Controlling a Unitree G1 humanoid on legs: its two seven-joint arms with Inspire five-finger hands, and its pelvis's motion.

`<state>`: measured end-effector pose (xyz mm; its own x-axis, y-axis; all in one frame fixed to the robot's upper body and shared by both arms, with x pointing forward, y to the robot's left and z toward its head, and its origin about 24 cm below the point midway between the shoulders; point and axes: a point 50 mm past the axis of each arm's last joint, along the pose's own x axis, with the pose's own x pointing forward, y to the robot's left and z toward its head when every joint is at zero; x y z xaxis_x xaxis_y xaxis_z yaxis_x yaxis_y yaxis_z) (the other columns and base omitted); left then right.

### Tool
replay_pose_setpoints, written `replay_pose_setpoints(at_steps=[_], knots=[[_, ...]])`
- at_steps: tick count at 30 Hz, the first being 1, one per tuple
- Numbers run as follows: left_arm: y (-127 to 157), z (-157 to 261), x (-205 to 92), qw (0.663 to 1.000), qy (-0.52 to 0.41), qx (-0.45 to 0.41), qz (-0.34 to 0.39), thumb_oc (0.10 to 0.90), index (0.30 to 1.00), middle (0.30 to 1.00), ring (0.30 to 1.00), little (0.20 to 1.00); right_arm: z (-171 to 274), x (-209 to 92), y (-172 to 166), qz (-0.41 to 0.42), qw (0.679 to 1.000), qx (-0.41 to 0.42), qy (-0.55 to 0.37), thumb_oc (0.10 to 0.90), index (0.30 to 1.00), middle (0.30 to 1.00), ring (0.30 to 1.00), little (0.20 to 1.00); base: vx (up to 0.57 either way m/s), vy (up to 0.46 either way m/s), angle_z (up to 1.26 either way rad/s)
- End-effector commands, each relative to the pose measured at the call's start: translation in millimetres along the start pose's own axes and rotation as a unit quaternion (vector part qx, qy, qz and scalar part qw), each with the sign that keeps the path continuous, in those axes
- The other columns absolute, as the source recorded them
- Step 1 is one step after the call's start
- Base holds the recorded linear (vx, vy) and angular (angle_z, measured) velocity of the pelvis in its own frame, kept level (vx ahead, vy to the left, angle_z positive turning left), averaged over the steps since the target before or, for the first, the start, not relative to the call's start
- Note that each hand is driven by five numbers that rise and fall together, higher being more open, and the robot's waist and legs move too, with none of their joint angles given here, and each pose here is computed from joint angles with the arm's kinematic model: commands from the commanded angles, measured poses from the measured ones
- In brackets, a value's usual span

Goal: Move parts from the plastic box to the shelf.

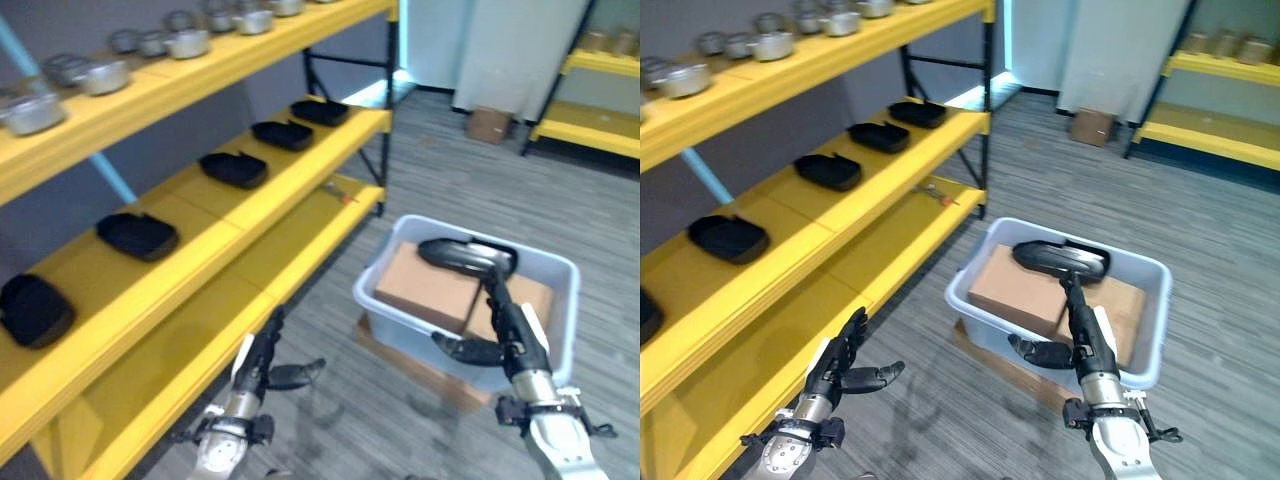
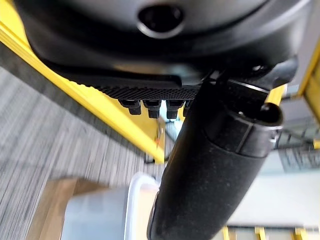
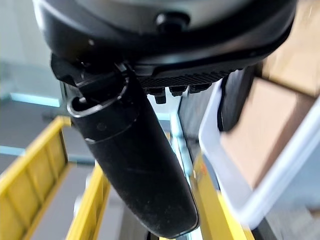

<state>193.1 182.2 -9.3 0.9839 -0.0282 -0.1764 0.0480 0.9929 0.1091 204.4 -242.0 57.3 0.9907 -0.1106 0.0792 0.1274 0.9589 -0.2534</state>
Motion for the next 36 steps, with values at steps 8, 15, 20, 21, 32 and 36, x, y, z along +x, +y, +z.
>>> replay_pose_setpoints(at_steps=[8, 15, 20, 21, 32, 36], knots=[[40.6, 48.6, 10.1, 0.99, -0.126, 0.014, 0.067, 0.9, 1.0, 1.0, 1.0, 1.0, 46.8, 23.5, 24.6, 0.024, 0.988, 0.06, -0.14, 0.9, 1.0, 1.0, 1.0, 1.0, 0.1, 0.077, -0.77], [41.0, 50.9, 13.9, 0.989, -0.131, 0.005, 0.075, 0.9, 1.0, 1.0, 1.0, 1.0, 31.3, 15.0, 18.9, 0.017, 0.993, 0.059, -0.1, 0.9, 1.0, 1.0, 1.0, 1.0, 0.17, 0.159, -0.48], [43.4, 57.8, 20.8, 0.985, -0.145, 0.007, 0.09, 0.9, 1.0, 1.0, 1.0, 1.0, 33.9, 20.4, 23.1, 0.023, 0.992, 0.059, -0.105, 0.9, 1.0, 1.0, 1.0, 1.0, 0.06, 0.144, -0.32], [43.0, 58.9, 22.3, 0.985, -0.147, 0.006, 0.092, 0.9, 1.0, 1.0, 1.0, 1.0, 35.1, 21.9, 24.9, 0.026, 0.992, 0.059, -0.107, 0.9, 1.0, 1.0, 1.0, 1.0, 0.04, 0.117, -0.16], [44.0, 73.2, 35.0, 0.979, -0.172, 0.011, 0.109, 0.9, 1.0, 1.0, 1.0, 1.0, 50.8, 38.7, 46.4, 0.054, 0.987, 0.071, -0.136, 0.9, 1.0, 1.0, 1.0, 1.0, 0.06, 0.124, -0.22], [43.7, 77.8, 38.0, 0.977, -0.179, 0.014, 0.115, 0.9, 1.0, 1.0, 1.0, 1.0, 55.2, 40.9, 54.2, 0.065, 0.985, 0.073, -0.144, 0.9, 1.0, 1.0, 1.0, 1.0, 0.08, 0.191, -0.5]])
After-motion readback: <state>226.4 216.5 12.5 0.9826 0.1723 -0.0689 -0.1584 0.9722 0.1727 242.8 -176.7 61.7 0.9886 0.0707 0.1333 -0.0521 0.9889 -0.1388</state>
